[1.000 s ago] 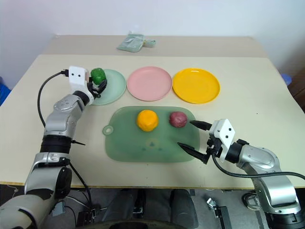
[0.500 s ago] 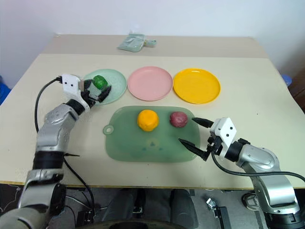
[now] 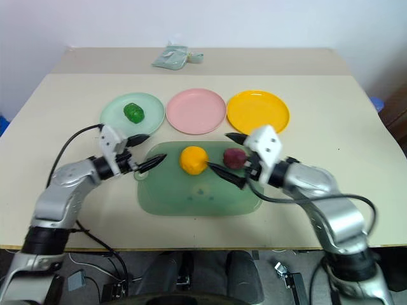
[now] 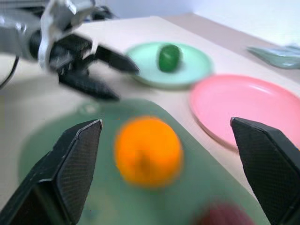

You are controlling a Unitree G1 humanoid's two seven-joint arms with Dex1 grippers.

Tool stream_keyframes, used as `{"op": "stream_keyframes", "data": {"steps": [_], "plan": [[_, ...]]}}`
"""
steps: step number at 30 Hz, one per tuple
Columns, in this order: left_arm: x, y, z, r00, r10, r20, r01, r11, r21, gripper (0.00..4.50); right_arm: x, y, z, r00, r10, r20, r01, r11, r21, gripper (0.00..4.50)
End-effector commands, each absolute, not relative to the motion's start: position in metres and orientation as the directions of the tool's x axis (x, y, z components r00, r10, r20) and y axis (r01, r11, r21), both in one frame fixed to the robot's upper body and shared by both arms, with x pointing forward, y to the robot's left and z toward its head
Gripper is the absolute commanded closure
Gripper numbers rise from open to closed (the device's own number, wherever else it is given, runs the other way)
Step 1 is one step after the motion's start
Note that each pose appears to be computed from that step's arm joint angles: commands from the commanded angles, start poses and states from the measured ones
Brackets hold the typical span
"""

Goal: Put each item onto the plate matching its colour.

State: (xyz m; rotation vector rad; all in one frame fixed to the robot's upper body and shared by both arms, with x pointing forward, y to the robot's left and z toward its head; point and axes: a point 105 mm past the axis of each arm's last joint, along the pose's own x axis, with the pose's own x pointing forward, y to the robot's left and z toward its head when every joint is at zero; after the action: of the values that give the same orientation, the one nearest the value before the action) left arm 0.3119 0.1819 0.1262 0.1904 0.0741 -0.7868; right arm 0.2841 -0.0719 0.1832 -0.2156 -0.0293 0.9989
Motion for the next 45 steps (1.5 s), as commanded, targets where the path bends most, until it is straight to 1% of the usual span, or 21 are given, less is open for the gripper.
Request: {"op": "stream_keyframes", "data": {"steps": [1, 3, 5, 9, 13, 22, 25, 26, 27, 28, 29, 30, 32, 34, 35, 36, 38, 40, 41, 43, 45], "plan": [[0.287, 0.188, 0.131, 0.660, -0.733, -0.164, 0.751, 0.636, 0.175, 0.03, 0.288, -0.052, 0.176, 0.538, 0.835, -0.120, -0.838, 0.514, -0.183, 0.00], [0.271, 0.189, 0.125, 0.628, -0.752, -0.202, 0.778, 0.608, 0.157, 0.03, 0.289, -0.046, 0.162, 0.529, 0.828, -0.188, -0.846, 0.497, -0.193, 0.00], [0.260, 0.185, 0.122, 0.606, -0.766, -0.216, 0.795, 0.589, 0.142, 0.03, 0.292, -0.044, 0.152, 0.531, 0.814, -0.234, -0.846, 0.497, -0.193, 0.00], [0.245, 0.176, 0.115, 0.573, -0.785, -0.236, 0.818, 0.564, 0.113, 0.03, 0.303, -0.047, 0.143, 0.561, 0.782, -0.272, -0.828, 0.523, -0.203, 0.00], [0.238, 0.167, 0.111, 0.565, -0.790, -0.240, 0.824, 0.558, 0.101, 0.03, 0.313, -0.049, 0.138, 0.589, 0.756, -0.286, -0.808, 0.540, -0.237, 0.00], [0.235, 0.163, 0.105, 0.564, -0.794, -0.228, 0.824, 0.562, 0.080, 0.03, 0.320, -0.043, 0.134, 0.607, 0.746, -0.272, -0.794, 0.557, -0.245, 0.00], [0.237, 0.161, 0.106, 0.560, -0.797, -0.224, 0.826, 0.558, 0.082, 0.00, 0.322, -0.039, 0.143, 0.612, 0.757, -0.231, -0.789, 0.562, -0.249, 0.79], [0.238, 0.160, 0.107, 0.560, -0.798, -0.223, 0.827, 0.557, 0.083, 0.00, 0.322, -0.039, 0.146, 0.612, 0.761, -0.218, -0.788, 0.561, -0.255, 1.19], [0.238, 0.160, 0.107, 0.559, -0.799, -0.222, 0.827, 0.556, 0.084, 0.00, 0.322, -0.038, 0.157, 0.609, 0.771, -0.183, -0.787, 0.559, -0.262, 1.42], [0.239, 0.160, 0.107, 0.559, -0.799, -0.222, 0.827, 0.555, 0.085, 0.00, 0.321, -0.038, 0.164, 0.607, 0.779, -0.159, -0.786, 0.558, -0.268, 1.44], [0.239, 0.159, 0.107, 0.558, -0.800, -0.220, 0.828, 0.554, 0.086, 0.00, 0.329, -0.044, 0.179, 0.639, 0.762, -0.106, -0.756, 0.597, -0.269, 1.44], [0.240, 0.159, 0.107, 0.558, -0.800, -0.219, 0.828, 0.553, 0.089, 0.00, 0.340, -0.054, 0.193, 0.691, 0.720, -0.060, -0.706, 0.656, -0.267, 1.44], [0.241, 0.157, 0.107, 0.559, -0.801, -0.213, 0.828, 0.553, 0.092, 0.00, 0.365, -0.079, 0.210, 0.795, 0.607, -0.011, -0.587, 0.764, -0.270, 1.44], [0.241, 0.154, 0.108, 0.557, -0.805, -0.203, 0.830, 0.550, 0.093, 0.00, 0.394, -0.116, 0.215, 0.904, 0.428, -0.008, -0.412, 0.862, -0.296, 1.44], [0.242, 0.152, 0.108, 0.556, -0.807, -0.198, 0.831, 0.549, 0.093, 0.00, 0.405, -0.133, 0.215, 0.938, 0.347, -0.015, -0.335, 0.894, -0.296, 1.44], [0.242, 0.151, 0.109, 0.555, -0.809, -0.196, 0.831, 0.548, 0.094, 0.00, 0.411, -0.144, 0.214, 0.955, 0.297, -0.020, -0.290, 0.911, -0.295, 1.44], [0.242, 0.148, 0.108, 0.554, -0.810, -0.190, 0.832, 0.547, 0.095, 0.00, 0.426, -0.171, 0.202, 0.979, 0.190, -0.074, -0.203, 0.939, -0.278, 1.44], [0.243, 0.146, 0.109, 0.553, -0.813, -0.183, 0.833, 0.545, 0.096, 0.00, 0.436, -0.188, 0.187, 0.981, 0.140, -0.134, -0.170, 0.953, -0.251, 1.44], [0.243, 0.145, 0.109, 0.553, -0.813, -0.181, 0.833, 0.545, 0.097, 0.00, 0.439, -0.192, 0.184, 0.980, 0.137, -0.142, -0.170, 0.954, -0.249, 1.44], [0.243, 0.144, 0.109, 0.558, -0.812, -0.173, 0.830, 0.549, 0.100, 0.00, 0.441, -0.191, 0.181, 0.974, 0.173, -0.144, -0.205, 0.948, -0.245, 1.44], [0.243, 0.144, 0.110, 0.565, -0.809, -0.164, 0.825, 0.556, 0.100, 0.00, 0.439, -0.187, 0.184, 0.966, 0.232, -0.117, -0.256, 0.930, -0.266, 0.37]]}}
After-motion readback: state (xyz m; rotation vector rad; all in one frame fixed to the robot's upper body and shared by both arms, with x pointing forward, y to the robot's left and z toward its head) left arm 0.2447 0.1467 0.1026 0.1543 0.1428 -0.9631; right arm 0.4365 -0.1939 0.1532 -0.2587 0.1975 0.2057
